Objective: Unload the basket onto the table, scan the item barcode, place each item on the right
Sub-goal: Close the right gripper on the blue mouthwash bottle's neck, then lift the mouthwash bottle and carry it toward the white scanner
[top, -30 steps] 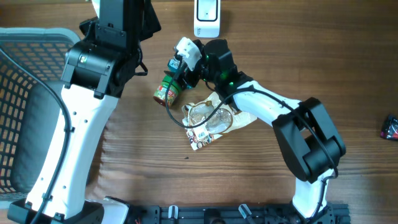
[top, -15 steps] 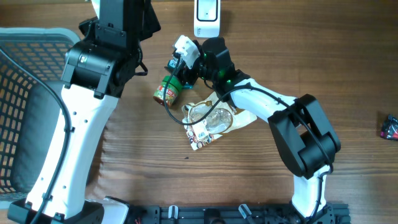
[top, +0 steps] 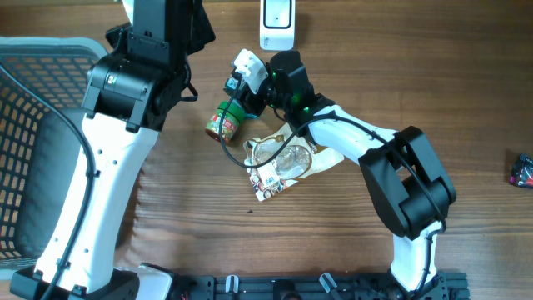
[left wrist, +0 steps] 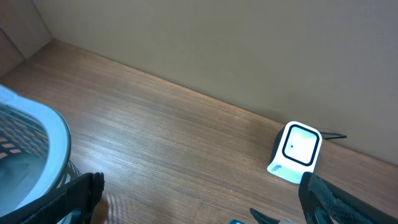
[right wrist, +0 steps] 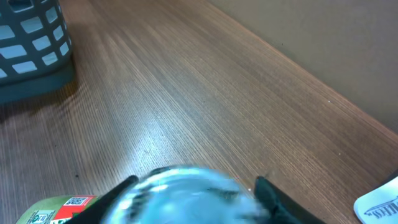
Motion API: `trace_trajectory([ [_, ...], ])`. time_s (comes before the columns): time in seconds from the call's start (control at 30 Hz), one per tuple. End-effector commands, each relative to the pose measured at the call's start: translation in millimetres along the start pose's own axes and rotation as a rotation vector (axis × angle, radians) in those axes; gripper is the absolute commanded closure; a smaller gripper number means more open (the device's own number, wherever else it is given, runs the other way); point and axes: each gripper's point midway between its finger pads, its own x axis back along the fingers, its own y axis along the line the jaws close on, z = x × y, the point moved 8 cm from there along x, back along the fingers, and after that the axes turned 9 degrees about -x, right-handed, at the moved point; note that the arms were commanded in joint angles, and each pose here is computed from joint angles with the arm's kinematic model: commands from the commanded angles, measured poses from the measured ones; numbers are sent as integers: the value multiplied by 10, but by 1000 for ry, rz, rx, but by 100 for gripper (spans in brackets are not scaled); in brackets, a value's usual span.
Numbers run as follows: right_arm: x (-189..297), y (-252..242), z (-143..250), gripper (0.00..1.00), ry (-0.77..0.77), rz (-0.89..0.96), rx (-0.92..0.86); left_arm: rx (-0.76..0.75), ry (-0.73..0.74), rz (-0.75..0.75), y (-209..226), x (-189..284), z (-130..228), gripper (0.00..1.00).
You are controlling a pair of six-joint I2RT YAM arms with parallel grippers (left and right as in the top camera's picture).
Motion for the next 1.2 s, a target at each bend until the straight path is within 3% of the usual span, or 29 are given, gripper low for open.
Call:
trace_trajectory([
  [0.0,-61,-12,42,45,15,-4,-11,25,-29,-14,69,94,-61,0],
  [0.57,0,-144,-16,53,-14,30,-93,20,-21,-17,74,94,-46,0],
  [0.77,63,-202,-70,60,-29,28,-139,20,-21,-17,74,94,-46,0],
  [0.87,63,-173,-49,72,-16,-1,-147,20,-21,-17,74,94,-46,0],
  [1.17,63,-163,-57,78,-21,-13,-217,20,-21,-17,74,94,-46,0],
])
